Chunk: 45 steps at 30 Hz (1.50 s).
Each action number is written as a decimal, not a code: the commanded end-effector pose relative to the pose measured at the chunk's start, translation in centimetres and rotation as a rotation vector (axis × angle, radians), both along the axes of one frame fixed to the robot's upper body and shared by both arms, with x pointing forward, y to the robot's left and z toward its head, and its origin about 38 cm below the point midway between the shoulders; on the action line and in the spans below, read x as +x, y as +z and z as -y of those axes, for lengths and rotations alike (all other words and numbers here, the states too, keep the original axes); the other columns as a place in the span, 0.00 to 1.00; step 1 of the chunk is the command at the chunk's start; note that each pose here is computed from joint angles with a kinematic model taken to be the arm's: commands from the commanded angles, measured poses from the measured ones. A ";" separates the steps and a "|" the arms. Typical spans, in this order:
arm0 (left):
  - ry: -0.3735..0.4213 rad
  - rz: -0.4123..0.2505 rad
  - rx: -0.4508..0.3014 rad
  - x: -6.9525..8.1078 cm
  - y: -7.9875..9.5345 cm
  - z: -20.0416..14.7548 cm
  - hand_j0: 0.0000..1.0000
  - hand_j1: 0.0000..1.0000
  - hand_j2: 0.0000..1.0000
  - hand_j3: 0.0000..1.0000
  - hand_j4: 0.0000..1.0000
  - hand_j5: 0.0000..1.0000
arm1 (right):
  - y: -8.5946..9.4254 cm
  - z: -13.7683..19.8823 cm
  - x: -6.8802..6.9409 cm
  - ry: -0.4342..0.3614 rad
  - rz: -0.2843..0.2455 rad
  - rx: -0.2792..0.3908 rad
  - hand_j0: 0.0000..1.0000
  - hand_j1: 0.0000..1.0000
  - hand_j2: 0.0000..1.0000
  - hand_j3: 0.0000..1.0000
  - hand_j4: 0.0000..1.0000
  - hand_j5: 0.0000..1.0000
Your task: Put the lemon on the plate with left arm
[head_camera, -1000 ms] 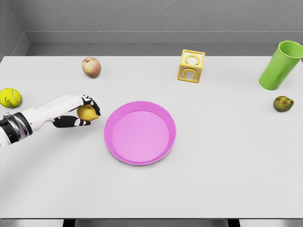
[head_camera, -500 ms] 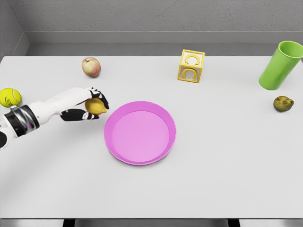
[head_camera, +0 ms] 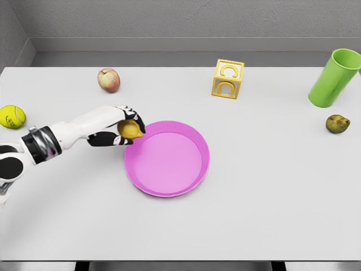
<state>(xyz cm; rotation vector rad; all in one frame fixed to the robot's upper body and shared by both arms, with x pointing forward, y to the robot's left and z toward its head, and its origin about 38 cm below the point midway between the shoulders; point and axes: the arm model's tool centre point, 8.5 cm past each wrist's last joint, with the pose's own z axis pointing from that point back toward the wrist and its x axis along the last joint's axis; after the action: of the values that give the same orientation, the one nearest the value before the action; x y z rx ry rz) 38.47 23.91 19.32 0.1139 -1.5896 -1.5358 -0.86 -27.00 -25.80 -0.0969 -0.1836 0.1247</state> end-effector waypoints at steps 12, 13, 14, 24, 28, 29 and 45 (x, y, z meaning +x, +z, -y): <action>-0.089 0.001 -0.043 -0.7 0.0 3.8 0.48 0.48 0.48 0.48 0.48 0.48 | 0.0 0.0 0.0 -0.001 0.000 0.000 1.00 1.00 1.00 1.00 1.00 1.00; -0.099 0.005 -0.044 -0.6 0.1 4.1 0.48 0.48 0.48 0.48 0.48 0.48 | 0.0 0.0 0.0 -0.001 0.000 0.000 1.00 1.00 1.00 1.00 1.00 1.00; -0.103 0.004 -0.048 -0.6 0.1 4.3 0.48 0.48 0.48 0.48 0.48 0.48 | 0.0 0.0 0.0 -0.001 0.000 0.000 1.00 1.00 1.00 1.00 1.00 1.00; -0.105 0.007 -0.069 -0.6 0.2 4.9 1.00 1.00 1.00 1.00 1.00 1.00 | 0.0 0.0 0.1 0.000 0.002 0.000 1.00 1.00 1.00 1.00 1.00 1.00; -0.104 0.007 -0.070 -0.6 0.3 4.8 1.00 1.00 1.00 1.00 1.00 1.00 | 0.0 0.0 0.0 -0.001 0.000 0.000 1.00 1.00 1.00 1.00 1.00 1.00; -0.107 0.010 -0.071 -0.6 0.3 4.8 1.00 1.00 1.00 1.00 1.00 1.00 | 0.0 0.0 0.0 -0.001 0.000 0.000 1.00 1.00 1.00 1.00 1.00 1.00; -0.140 0.323 -0.011 -2.9 5.2 -7.1 1.00 1.00 1.00 1.00 1.00 1.00 | 0.0 0.0 0.0 -0.001 0.000 0.000 1.00 1.00 1.00 1.00 1.00 1.00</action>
<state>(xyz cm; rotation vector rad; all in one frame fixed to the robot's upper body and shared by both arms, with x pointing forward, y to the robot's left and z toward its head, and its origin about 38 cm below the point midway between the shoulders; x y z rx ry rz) 35.06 29.67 22.82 0.1902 -1.8624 -1.6945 -0.86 -27.00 -25.80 -0.0969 -0.1837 0.1247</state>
